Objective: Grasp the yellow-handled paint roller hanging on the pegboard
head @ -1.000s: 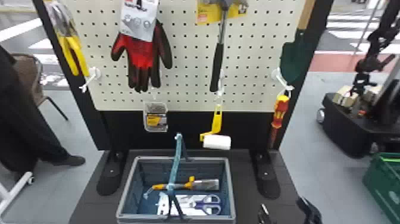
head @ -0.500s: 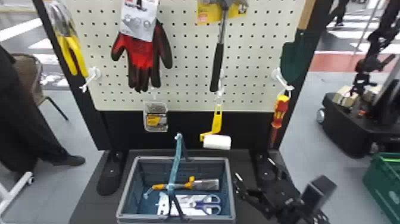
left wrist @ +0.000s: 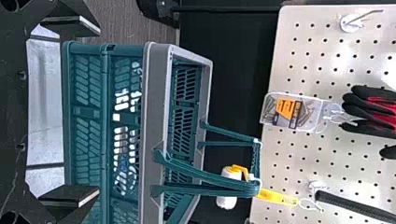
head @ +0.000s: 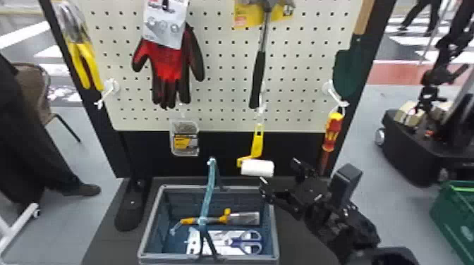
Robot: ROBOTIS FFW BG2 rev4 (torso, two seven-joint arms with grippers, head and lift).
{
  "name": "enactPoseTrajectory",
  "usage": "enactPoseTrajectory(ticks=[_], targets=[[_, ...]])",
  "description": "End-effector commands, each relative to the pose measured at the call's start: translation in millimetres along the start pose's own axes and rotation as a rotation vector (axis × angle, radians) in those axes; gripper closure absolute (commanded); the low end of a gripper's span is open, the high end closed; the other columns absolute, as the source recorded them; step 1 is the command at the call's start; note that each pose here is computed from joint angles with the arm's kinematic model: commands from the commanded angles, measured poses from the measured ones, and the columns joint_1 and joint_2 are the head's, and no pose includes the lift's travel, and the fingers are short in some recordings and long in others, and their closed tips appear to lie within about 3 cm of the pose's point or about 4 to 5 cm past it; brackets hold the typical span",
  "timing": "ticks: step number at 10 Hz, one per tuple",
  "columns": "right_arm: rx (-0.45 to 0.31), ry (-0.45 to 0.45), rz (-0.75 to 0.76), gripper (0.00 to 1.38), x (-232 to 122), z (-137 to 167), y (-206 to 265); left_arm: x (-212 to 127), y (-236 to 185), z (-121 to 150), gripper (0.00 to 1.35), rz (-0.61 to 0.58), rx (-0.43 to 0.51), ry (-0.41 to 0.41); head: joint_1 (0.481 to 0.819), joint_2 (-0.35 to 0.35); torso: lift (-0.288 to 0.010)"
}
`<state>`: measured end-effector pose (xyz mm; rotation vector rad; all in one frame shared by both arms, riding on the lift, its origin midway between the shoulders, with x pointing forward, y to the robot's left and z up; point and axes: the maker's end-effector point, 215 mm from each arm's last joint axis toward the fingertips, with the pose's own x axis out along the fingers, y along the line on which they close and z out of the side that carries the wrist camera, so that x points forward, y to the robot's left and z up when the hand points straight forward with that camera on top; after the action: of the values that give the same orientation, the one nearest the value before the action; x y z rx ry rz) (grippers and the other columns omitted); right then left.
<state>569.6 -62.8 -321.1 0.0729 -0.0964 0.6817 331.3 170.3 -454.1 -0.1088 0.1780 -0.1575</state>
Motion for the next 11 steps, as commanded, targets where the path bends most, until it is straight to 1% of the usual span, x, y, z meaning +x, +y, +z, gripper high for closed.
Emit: enactPoseTrajectory(ticks=[1,2,4,5,8,9,10,11], targets=[[0.013,-0.002,0.020,0.11,15.1,2.8,-5.1,3.2,-2.3,-2.2,0.12,-0.004,-0.005,0.003,0.549,0.000,-0.100],[0.001,-0.005,0.047,0.11,27.4,10.1,-4.4,6.2,-2.6,-0.5,0.12,-0.006,-0.003,-0.001,0.549,0.000,-0.100],[0.026,-0.013,0.078,0.11,48.3,17.1,-2.7,14.5,-6.0,2.5,0.12,-0.024,0.005,-0.009,0.549,0.000,-0.100],[0.041,-0.017,0.085,0.11,55.7,17.7,2.6,18.5,-7.2,1.6,0.12,-0.031,0.004,-0.009,0.549,0.000,-0.100],[0.053,-0.019,0.115,0.12,75.0,21.2,11.5,26.7,-10.0,4.3,0.12,-0.040,0.005,-0.019,0.549,0.000,-0.100],[0.045,-0.024,0.121,0.15,79.0,26.5,10.7,29.6,-10.1,6.5,0.12,-0.042,0.006,-0.025,0.549,0.000,-0.100],[0.049,-0.024,0.122,0.27,79.0,25.8,10.4,30.7,-8.3,7.3,0.12,-0.039,0.004,-0.029,0.549,0.000,-0.100],[0.058,-0.018,0.122,0.50,76.9,21.1,11.4,29.6,-6.5,7.2,0.12,-0.038,0.006,-0.029,0.549,0.000,-0.100]])
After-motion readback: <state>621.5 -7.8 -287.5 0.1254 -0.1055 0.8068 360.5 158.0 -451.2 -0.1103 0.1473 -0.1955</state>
